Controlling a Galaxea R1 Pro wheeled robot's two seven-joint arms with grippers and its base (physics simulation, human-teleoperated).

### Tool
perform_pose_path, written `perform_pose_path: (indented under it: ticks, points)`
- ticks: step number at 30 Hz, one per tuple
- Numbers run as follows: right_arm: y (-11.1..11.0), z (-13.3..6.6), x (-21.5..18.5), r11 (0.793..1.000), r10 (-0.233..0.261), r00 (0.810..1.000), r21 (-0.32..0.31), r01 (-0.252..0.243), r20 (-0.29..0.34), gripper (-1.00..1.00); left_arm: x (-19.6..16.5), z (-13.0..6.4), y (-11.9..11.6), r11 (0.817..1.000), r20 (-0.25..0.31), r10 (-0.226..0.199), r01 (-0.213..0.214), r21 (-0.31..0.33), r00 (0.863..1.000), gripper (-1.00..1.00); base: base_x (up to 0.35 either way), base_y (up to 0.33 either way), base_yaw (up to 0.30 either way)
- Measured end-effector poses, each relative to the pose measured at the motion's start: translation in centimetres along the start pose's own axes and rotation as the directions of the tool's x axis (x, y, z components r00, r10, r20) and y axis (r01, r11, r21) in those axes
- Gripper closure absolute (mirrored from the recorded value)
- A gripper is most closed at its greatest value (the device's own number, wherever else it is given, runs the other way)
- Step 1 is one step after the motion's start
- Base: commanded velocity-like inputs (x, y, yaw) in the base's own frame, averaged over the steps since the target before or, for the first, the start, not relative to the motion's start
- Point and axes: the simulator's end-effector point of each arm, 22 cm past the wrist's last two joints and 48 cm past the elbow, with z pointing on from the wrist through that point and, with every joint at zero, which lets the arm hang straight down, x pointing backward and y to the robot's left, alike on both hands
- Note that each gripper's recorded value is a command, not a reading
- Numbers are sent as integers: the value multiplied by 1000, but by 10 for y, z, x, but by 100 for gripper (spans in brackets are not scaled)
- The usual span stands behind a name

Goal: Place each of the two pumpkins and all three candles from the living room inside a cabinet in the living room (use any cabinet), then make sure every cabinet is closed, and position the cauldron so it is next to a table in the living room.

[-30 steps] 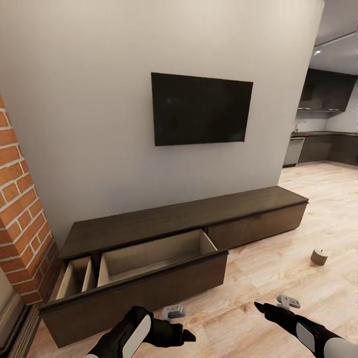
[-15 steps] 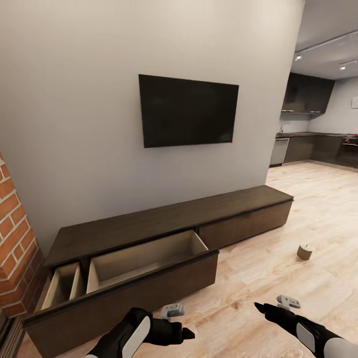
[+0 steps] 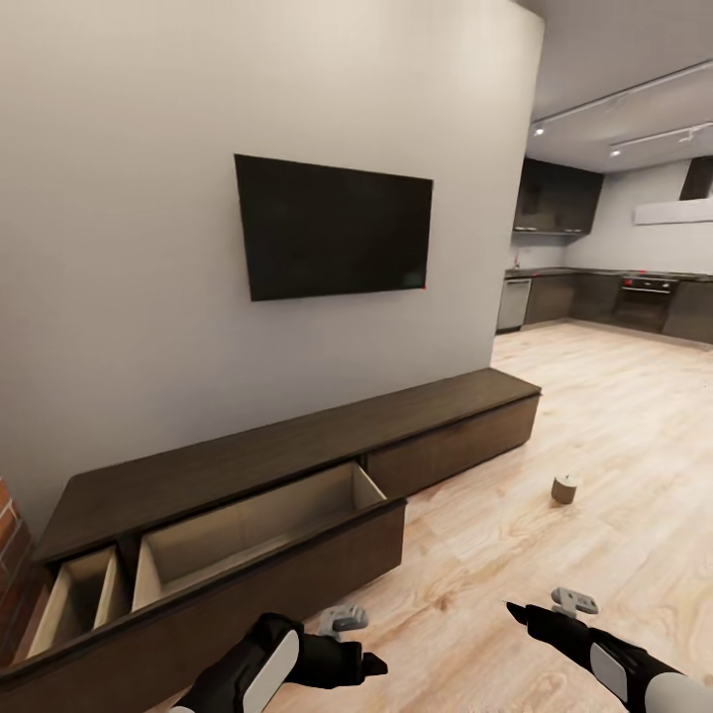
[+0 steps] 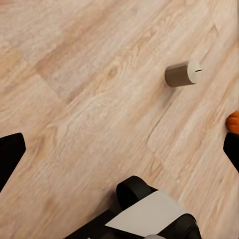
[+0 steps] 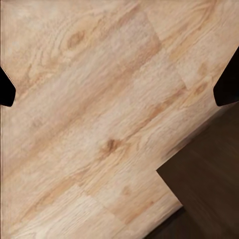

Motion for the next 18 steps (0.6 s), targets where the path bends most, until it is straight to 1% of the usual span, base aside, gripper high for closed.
perform_pose_path:
  ticks: [10, 18]
  points:
    - [2, -3, -6, 1000, -1, 1000, -4, 1, 12, -100, -3, -3, -2, 1000, 10, 8, -8, 0, 1000, -100, 0, 0, -212]
    - [3, -3, -6, 1000, -2, 1000, -5, 2, 13, -100, -4, -4, -3, 1000, 12, 8, -8, -2, 1000, -100, 0, 0, -62]
